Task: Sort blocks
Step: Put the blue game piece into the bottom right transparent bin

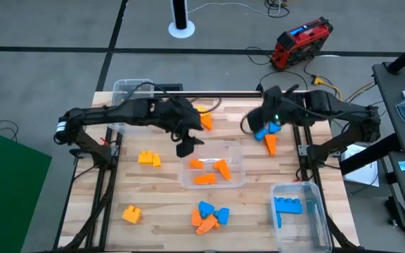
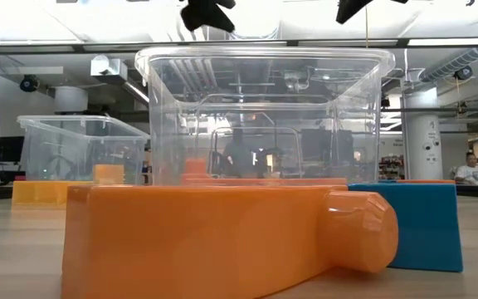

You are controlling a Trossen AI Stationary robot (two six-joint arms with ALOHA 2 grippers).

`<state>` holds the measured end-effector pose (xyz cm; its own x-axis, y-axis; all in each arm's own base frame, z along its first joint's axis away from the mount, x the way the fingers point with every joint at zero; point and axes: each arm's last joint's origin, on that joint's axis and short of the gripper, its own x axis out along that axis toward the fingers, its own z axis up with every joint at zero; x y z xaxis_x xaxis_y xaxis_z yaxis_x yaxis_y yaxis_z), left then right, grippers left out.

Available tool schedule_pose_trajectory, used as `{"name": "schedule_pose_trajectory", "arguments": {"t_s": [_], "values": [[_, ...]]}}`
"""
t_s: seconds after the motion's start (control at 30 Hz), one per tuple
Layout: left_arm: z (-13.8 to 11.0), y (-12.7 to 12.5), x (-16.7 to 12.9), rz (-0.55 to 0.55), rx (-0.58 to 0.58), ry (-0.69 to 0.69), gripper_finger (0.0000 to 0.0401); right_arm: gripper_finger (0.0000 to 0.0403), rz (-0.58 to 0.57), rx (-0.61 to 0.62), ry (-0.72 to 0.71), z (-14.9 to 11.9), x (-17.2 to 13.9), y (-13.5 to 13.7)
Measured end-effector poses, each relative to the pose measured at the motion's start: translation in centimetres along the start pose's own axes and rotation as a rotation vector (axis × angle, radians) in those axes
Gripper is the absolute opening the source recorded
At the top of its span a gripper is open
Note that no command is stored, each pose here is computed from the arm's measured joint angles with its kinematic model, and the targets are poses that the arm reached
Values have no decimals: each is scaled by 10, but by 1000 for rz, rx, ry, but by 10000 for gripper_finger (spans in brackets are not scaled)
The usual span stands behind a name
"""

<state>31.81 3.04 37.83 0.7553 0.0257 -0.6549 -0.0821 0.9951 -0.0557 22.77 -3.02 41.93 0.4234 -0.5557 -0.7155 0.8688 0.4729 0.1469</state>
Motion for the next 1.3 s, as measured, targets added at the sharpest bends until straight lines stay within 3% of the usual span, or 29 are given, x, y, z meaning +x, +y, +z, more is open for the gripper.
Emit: {"name": "schedule_pose_trajectory", "arguments": {"t_s": [0.07,0.2,0.47,0.6,0.73,1.0,1.3], "values": [[2,2,-16,74,-2,-42,230,13,-28,101,-13,8,7,-6],[2,6,-50,220,-15,-125,230,13,-48,170,74,23,30,-15],[-2,10,-100,449,-45,-236,230,13,-191,120,432,23,94,-23],[-8,10,-109,492,-54,-223,230,13,-277,56,543,16,104,-25],[-13,10,-110,495,-58,-174,230,13,-274,13,559,14,108,-25],[-21,12,-105,536,-91,-98,230,12,-340,76,589,12,120,-47],[-21,13,-106,592,-76,-94,230,12,-361,96,681,-12,150,-51]]}}
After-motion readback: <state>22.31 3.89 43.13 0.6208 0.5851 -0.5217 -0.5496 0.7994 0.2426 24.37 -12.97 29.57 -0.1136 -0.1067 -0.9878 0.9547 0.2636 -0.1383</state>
